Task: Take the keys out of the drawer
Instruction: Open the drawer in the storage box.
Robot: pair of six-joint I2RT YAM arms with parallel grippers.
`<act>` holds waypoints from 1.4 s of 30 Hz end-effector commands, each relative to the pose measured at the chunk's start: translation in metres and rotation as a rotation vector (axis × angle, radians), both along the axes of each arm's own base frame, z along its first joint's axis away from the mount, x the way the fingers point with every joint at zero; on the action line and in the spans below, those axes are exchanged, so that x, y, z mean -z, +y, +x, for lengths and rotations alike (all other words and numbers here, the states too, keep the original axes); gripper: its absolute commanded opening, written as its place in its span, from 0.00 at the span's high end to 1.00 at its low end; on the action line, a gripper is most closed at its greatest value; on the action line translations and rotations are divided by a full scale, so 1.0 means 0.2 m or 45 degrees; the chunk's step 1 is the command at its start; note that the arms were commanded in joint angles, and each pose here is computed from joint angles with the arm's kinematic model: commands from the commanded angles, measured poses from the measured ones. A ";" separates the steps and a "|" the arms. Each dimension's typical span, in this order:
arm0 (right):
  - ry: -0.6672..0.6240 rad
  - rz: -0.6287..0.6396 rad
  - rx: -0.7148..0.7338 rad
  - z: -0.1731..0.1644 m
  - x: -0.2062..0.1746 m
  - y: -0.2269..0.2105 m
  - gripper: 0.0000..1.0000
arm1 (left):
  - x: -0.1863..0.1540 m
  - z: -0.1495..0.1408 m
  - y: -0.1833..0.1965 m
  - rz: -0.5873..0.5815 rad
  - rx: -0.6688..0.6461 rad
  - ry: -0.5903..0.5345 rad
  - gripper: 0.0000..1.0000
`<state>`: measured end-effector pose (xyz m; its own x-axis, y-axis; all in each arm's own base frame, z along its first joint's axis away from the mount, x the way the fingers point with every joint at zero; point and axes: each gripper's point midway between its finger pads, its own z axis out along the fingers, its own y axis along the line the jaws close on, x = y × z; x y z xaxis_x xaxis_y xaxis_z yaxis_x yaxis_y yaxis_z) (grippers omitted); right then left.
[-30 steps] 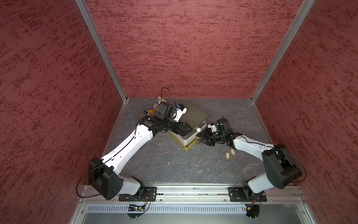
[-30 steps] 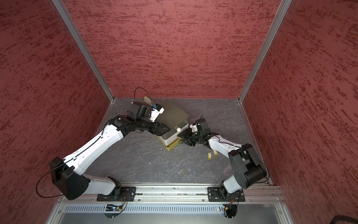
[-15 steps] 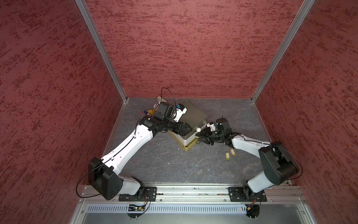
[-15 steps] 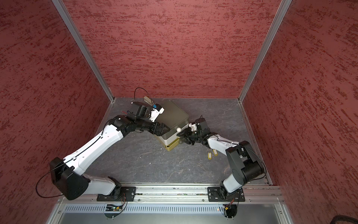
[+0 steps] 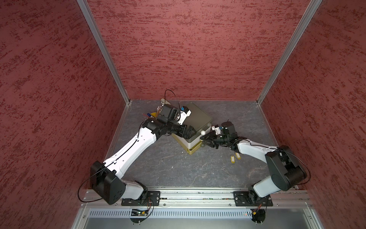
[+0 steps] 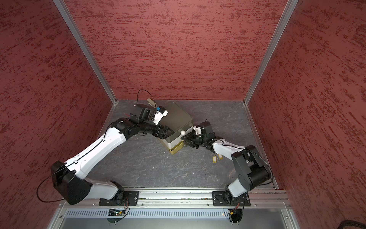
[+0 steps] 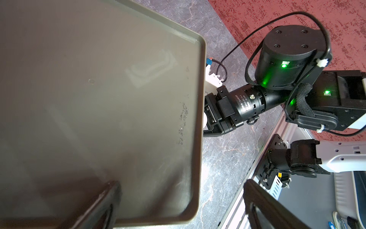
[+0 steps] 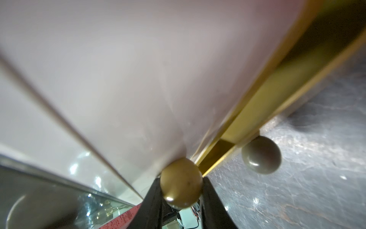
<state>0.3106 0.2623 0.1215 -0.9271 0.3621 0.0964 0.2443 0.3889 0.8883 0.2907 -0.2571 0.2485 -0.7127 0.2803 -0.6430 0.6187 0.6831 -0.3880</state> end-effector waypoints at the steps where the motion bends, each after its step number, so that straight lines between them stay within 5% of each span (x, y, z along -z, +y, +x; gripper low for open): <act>1: -0.078 -0.015 0.076 0.05 -0.04 -0.03 0.76 | 0.11 -0.05 0.04 0.051 -0.024 0.119 0.00; 42: -0.017 -0.129 0.143 -0.46 0.03 -0.40 0.77 | 0.17 -0.01 0.03 0.076 -0.043 0.156 0.00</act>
